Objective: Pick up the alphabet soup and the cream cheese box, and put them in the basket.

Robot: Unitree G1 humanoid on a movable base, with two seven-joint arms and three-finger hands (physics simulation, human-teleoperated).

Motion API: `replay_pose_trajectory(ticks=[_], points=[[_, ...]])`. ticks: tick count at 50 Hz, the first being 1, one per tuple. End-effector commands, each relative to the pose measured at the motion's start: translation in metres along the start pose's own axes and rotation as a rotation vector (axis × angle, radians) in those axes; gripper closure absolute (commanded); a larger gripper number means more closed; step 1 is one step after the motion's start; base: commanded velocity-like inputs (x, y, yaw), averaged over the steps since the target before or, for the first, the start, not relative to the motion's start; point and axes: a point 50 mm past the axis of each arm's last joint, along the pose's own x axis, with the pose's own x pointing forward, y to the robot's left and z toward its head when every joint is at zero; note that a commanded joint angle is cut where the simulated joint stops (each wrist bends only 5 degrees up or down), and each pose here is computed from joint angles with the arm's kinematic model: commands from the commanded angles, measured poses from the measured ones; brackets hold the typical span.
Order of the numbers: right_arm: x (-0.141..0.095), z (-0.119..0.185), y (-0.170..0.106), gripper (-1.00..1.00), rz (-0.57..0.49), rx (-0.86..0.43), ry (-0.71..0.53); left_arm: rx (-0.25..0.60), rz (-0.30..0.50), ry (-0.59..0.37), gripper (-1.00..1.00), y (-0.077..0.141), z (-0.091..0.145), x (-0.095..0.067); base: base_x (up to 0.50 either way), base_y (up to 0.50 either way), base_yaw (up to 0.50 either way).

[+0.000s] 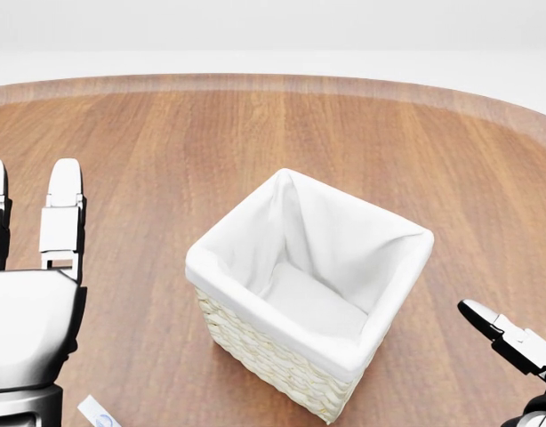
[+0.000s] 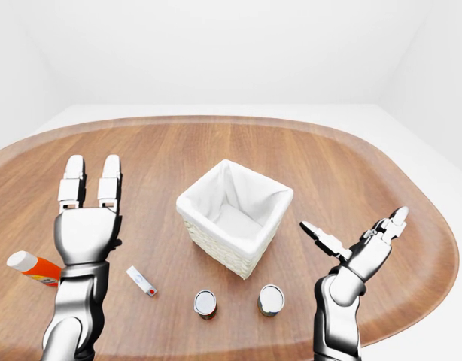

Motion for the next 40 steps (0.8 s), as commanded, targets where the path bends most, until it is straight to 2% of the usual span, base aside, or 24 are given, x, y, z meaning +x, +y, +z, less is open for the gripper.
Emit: replay_pose_trajectory(ticks=[1,4,14,16,23,26,28,29,30,31,32,40], points=[[0.000,0.000,0.000,-1.00,-0.001,0.000,0.000,0.007,-0.011,-0.001,-1.00,0.002,-0.001,-0.001,0.00,0.00,0.00],[-0.001,0.001,0.000,-1.00,-0.001,0.000,0.000,0.017,-0.008,-0.039,-1.00,0.006,0.001,-0.004,0.00,0.00,0.00],[0.000,-0.001,0.000,-1.00,-0.001,-0.001,0.001,0.022,-0.033,-0.062,-1.00,0.014,0.001,-0.014,0.00,0.00,0.00],[-0.001,0.001,0.000,-1.00,0.000,-0.001,0.001,0.022,-0.066,-0.078,-1.00,0.013,0.002,-0.017,0.00,0.00,0.00],[0.000,-0.001,0.000,-1.00,0.001,-0.002,0.001,0.054,-0.020,-0.068,-1.00,0.023,0.000,-0.021,0.00,0.00,0.00],[0.000,-0.001,0.001,-1.00,0.002,-0.003,0.001,0.046,-0.062,-0.055,-1.00,0.022,-0.002,-0.025,0.00,0.00,0.00],[0.000,-0.001,0.001,-1.00,0.002,-0.003,0.001,0.068,-0.060,-0.044,-1.00,0.023,-0.003,-0.025,0.00,0.00,0.00],[0.000,-0.001,0.001,-1.00,0.002,-0.003,0.001,0.056,-0.060,-0.056,-1.00,0.023,-0.002,-0.026,0.00,0.00,0.00],[0.000,-0.001,0.001,-1.00,0.002,-0.003,0.001,0.004,-0.074,-0.071,-1.00,0.022,0.001,-0.028,0.00,0.00,0.00],[0.000,-0.001,0.001,-1.00,0.002,-0.004,0.001,0.022,-0.070,-0.069,-1.00,0.023,0.001,-0.029,0.00,0.00,0.00],[0.000,-0.002,0.001,-1.00,0.002,-0.004,0.002,0.040,-0.083,-0.085,-1.00,0.019,0.003,-0.032,0.00,0.00,0.00],[0.000,-0.002,0.001,-1.00,0.002,-0.004,0.001,0.017,-0.164,-0.122,-1.00,-0.004,0.008,-0.040,0.00,0.00,0.00]])
